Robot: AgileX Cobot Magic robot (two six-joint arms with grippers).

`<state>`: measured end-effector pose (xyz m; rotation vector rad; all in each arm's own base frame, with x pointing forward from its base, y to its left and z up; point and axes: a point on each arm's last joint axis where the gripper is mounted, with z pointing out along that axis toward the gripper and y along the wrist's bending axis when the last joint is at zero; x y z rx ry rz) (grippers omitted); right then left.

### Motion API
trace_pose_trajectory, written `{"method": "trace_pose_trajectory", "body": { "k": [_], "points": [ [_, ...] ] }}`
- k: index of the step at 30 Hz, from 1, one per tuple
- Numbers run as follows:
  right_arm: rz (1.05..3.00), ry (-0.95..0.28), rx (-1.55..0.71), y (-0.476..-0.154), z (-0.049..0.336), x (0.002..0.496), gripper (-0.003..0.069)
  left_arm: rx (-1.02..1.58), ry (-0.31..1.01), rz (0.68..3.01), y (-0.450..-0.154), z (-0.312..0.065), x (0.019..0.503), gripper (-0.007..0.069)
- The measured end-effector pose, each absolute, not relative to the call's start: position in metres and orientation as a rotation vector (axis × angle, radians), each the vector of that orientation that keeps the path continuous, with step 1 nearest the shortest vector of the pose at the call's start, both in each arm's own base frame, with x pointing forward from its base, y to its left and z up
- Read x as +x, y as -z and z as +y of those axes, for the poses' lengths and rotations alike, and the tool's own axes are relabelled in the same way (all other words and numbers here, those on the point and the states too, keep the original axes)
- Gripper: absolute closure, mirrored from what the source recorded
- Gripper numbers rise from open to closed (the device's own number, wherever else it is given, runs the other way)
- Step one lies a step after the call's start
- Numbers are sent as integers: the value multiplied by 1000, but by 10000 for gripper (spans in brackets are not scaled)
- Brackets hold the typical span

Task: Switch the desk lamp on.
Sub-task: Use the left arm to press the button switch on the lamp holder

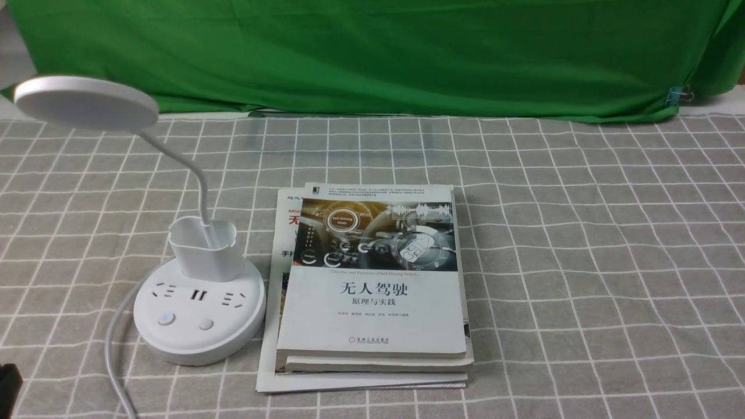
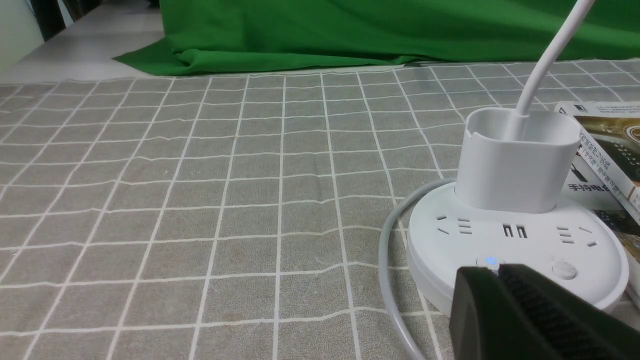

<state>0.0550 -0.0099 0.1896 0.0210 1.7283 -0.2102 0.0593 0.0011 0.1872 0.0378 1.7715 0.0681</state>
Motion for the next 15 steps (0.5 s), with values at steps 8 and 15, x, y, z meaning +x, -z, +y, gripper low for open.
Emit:
{"method": "trace_pose_trajectory", "body": {
  "k": [8, 15],
  "points": [
    [1728, 210, 21, -190, -10, 55, 414, 170, -219, 1750, -189, 4, 60, 606],
    [1728, 210, 21, -190, -10, 55, 414, 121, -190, 1529, -209, 2, 61, 606]
  ]
}}
